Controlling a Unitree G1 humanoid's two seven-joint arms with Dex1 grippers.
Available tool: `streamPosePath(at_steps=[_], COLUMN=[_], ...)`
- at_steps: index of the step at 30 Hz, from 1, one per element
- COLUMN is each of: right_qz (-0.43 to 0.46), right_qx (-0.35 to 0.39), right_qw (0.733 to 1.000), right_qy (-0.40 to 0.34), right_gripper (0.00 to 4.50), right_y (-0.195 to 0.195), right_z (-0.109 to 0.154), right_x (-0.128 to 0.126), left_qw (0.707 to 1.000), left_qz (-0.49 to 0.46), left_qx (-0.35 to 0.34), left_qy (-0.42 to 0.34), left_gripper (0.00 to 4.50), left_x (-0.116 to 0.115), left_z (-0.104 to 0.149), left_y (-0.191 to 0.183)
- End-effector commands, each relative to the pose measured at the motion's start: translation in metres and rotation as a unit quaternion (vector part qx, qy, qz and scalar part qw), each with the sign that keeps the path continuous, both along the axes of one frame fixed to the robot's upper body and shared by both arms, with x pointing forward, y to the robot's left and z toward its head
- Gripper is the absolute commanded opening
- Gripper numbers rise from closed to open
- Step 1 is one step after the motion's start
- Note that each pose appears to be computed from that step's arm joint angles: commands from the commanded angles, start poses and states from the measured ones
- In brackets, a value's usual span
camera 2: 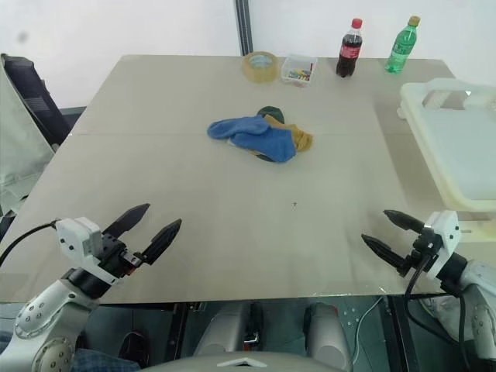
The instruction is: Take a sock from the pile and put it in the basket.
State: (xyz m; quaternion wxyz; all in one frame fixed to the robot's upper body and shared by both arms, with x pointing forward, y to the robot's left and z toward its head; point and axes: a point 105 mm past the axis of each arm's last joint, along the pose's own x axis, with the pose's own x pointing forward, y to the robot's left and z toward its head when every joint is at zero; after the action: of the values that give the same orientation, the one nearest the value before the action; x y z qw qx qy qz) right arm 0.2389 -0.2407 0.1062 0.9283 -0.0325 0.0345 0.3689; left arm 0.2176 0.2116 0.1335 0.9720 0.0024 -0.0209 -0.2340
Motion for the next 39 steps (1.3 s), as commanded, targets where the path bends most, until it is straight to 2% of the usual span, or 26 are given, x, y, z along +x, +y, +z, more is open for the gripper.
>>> streamPosePath(at_steps=[1, 5, 8, 13, 16, 19, 27, 31, 39], right_qz=[0.016, 0.033, 0.035, 0.044, 0.015, 0.010, 0.049, 0.051, 0.018], right_qx=[0.001, -0.003, -0.010, 0.006, -0.065, -0.030, 0.010, 0.051, 0.087], right_qw=[0.998, 0.996, 0.992, 0.986, 0.989, 0.997, 0.998, 0.996, 0.988], right_qy=[-0.053, -0.088, -0.122, -0.159, -0.131, -0.073, 0.027, 0.060, 0.129], right_gripper=[4.46, 4.46, 4.46, 4.46, 4.46, 4.46, 4.46, 4.46, 4.46], right_y=[0.015, 0.046, 0.078, 0.128, 0.153, 0.183, 0.249, 0.267, 0.278], right_z=[0.024, 0.041, 0.056, 0.077, 0.069, 0.070, 0.071, 0.079, 0.073], right_x=[0.011, 0.035, 0.064, 0.107, 0.155, 0.184, 0.199, 0.200, 0.203], left_qw=[0.999, 0.996, 0.992, 0.991, 0.991, 0.991, 0.992, 0.992, 0.992], left_qz=[-0.025, -0.079, -0.118, -0.110, -0.098, -0.075, -0.038, -0.025, -0.010], left_qx=[0.010, 0.011, 0.013, 0.041, 0.056, 0.065, 0.068, 0.068, 0.076], left_qy=[-0.023, -0.036, -0.047, -0.063, -0.073, -0.088, -0.101, -0.102, -0.104], left_gripper=[4.50, 4.50, 4.50, 4.50, 4.50, 4.50, 4.50, 4.50, 4.50], left_x=[0.000, -0.004, -0.007, 0.003, 0.007, 0.009, -0.002, -0.007, -0.013], left_z=[0.010, 0.022, 0.034, 0.045, 0.053, 0.060, 0.066, 0.066, 0.069], left_y=[-0.005, -0.007, -0.004, 0.012, 0.021, 0.030, 0.034, 0.034, 0.037])
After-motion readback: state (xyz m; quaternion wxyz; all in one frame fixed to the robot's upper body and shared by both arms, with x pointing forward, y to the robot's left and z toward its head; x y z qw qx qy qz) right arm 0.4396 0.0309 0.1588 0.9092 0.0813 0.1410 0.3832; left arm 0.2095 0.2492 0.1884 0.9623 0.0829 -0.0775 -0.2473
